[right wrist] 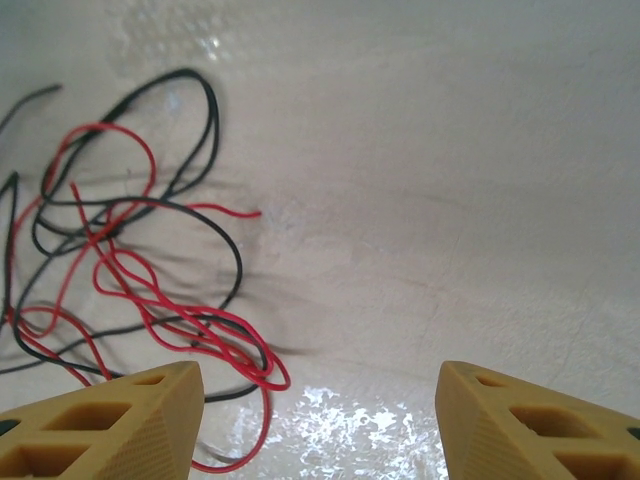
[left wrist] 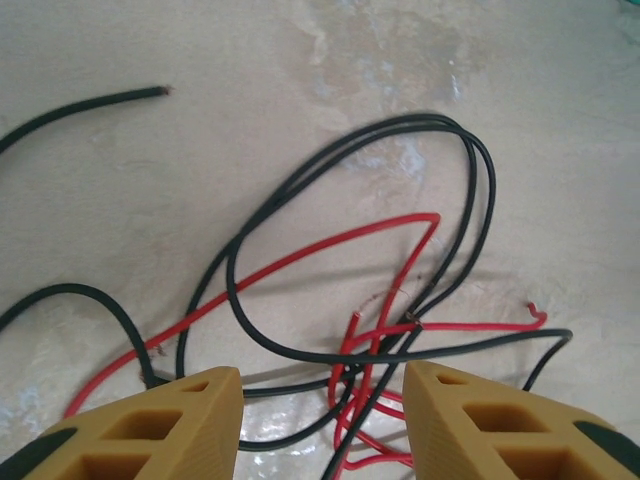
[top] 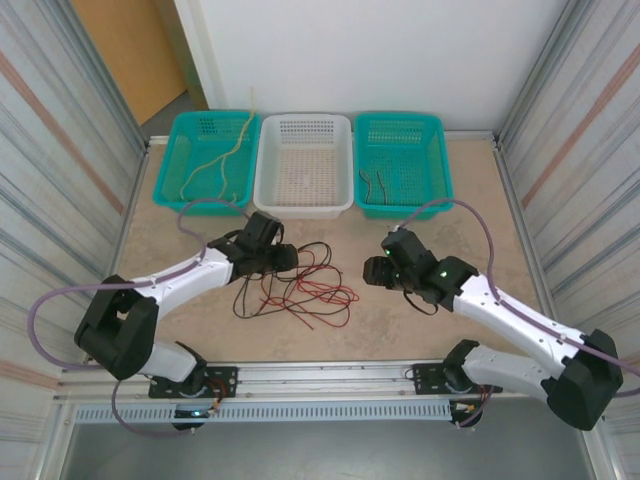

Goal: Untangle the cables

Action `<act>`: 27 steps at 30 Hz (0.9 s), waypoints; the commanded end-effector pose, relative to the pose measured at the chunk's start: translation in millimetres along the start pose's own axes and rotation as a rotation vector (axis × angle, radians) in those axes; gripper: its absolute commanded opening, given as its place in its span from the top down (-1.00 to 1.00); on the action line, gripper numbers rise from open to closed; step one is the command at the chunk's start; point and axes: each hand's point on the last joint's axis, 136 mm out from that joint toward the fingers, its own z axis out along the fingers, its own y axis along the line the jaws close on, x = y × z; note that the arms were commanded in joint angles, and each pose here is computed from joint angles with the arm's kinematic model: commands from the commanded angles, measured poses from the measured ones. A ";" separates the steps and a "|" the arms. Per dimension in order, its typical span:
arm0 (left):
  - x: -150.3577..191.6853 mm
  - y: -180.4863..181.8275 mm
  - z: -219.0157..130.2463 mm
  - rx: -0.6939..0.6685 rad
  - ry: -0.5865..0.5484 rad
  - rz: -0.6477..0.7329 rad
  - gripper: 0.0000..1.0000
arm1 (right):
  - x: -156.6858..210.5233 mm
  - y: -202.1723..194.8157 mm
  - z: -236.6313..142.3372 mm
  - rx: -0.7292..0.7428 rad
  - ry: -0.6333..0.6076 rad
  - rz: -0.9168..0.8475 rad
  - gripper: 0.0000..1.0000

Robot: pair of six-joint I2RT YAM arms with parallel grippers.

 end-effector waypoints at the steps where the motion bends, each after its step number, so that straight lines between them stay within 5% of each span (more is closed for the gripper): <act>1: -1.8 8.2 -10.8 -0.040 -0.030 0.028 0.08 | 10.0 4.9 9.5 -0.027 0.042 0.031 -0.22; 20: 50.2 52.7 14.6 -0.172 0.122 0.038 0.28 | 1.6 16.3 2.3 -0.071 0.018 0.044 -0.21; 27: 49.4 57.0 18.7 -0.203 0.127 0.047 0.61 | -7.1 18.4 -12.7 -0.090 -0.021 0.044 -0.20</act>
